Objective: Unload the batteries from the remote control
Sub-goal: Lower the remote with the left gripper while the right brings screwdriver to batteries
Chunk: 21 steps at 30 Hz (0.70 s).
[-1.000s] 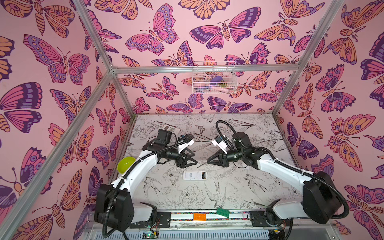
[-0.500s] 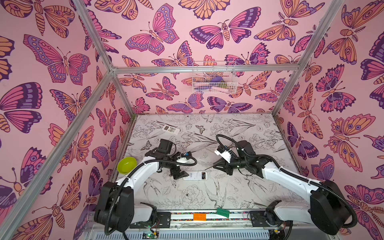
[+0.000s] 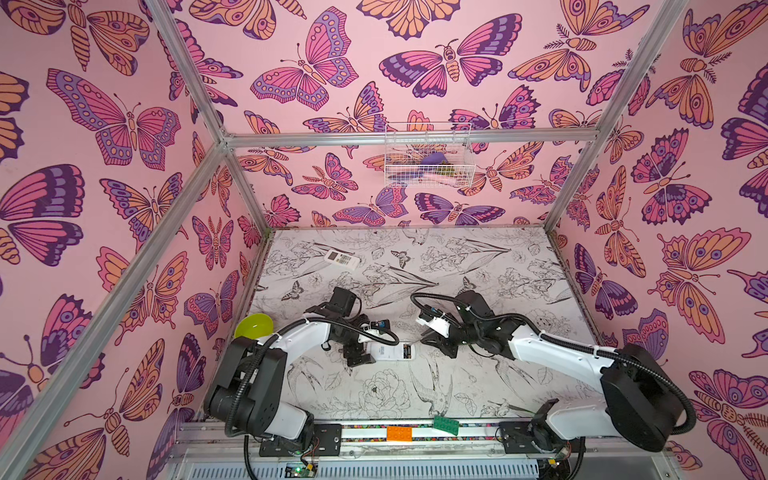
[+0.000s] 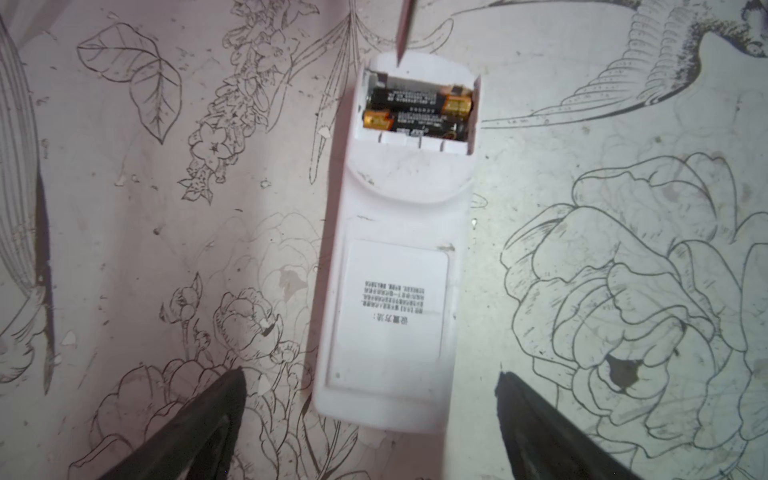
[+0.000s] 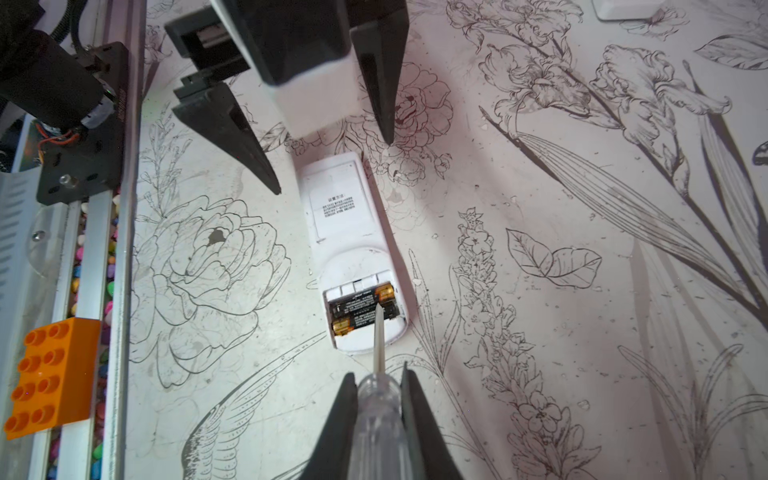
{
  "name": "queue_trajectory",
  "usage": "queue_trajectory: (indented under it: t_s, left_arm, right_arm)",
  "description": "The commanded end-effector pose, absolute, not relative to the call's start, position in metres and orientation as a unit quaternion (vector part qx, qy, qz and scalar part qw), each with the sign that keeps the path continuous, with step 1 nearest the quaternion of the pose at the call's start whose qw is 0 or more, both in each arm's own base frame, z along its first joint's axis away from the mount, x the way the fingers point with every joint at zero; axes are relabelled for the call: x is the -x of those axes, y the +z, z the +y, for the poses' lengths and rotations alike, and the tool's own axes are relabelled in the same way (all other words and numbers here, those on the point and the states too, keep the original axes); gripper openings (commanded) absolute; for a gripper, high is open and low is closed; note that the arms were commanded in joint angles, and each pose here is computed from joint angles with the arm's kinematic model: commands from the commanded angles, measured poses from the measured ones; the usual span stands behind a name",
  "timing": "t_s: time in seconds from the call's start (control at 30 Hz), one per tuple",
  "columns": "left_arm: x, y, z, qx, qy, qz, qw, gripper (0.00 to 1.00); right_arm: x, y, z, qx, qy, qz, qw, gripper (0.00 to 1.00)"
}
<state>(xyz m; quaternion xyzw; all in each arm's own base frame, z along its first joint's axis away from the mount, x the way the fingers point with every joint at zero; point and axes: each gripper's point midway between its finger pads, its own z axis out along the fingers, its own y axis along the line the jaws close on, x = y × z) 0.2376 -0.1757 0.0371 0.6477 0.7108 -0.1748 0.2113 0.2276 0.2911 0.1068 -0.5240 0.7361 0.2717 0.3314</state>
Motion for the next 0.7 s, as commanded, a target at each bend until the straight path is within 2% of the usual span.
queue_trajectory:
  t_s: [0.0,0.17,0.67]
  left_arm:
    - [-0.24,0.032,-0.178,-0.661,-0.168,0.703,0.201,0.94]
    - [-0.238,0.021,-0.181,-0.673,-0.158,0.7,0.18,0.88]
    - [-0.231,0.009,-0.177,-0.688,-0.148,0.693,0.158,0.5]
  right_arm:
    - [-0.232,0.108,0.295,0.537,0.263,0.721,0.351,0.0]
    - [-0.234,0.104,0.298,0.536,0.266,0.721,0.351,0.0]
    - [-0.228,0.094,0.301,0.546,0.279,0.715,0.337,0.0]
